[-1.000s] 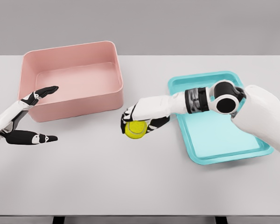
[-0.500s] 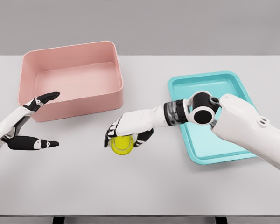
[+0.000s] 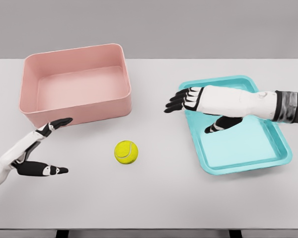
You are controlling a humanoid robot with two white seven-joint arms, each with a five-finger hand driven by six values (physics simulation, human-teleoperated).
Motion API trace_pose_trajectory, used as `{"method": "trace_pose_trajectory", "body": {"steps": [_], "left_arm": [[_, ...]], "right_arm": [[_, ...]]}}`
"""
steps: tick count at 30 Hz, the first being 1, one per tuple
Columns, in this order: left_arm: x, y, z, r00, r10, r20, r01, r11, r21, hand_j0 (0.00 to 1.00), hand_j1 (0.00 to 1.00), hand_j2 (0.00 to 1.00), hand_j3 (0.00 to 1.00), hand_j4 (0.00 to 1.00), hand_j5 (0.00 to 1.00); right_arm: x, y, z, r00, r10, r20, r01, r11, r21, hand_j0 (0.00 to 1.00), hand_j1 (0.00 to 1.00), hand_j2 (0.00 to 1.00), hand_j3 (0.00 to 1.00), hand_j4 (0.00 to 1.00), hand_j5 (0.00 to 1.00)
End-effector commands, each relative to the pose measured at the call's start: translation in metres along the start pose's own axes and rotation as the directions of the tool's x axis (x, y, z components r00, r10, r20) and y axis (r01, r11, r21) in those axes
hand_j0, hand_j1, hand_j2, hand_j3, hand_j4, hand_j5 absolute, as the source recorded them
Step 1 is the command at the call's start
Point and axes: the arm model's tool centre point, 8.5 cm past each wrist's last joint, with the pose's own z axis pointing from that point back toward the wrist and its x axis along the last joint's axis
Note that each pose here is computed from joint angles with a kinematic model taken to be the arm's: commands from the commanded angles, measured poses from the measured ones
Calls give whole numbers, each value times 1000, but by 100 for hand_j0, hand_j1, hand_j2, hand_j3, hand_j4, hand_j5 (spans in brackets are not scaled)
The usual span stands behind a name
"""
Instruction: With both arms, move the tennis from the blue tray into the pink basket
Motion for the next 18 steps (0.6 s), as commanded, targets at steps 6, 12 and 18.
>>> {"method": "trace_pose_trajectory", "body": {"steps": [6,12,18], "left_arm": [[-1,-10,-2,1000,27,3,-27,999,-17,100,100,100,100,100,100],[1,-12,-8,1000,-7,13,7,999,-43,100,100,100,100,100,100],[3,-18,-10,1000,3,23,-1,998,-60,100,100,100,100,100,100]], "right_arm": [[-18,-41,82,989,-41,-142,4,968,-250,100,100,100,100,100,100],[-19,-21,81,986,-88,-139,53,969,-241,100,100,100,100,100,100],[-19,-3,65,986,-143,-87,111,947,-303,100,100,100,100,100,100]]}}
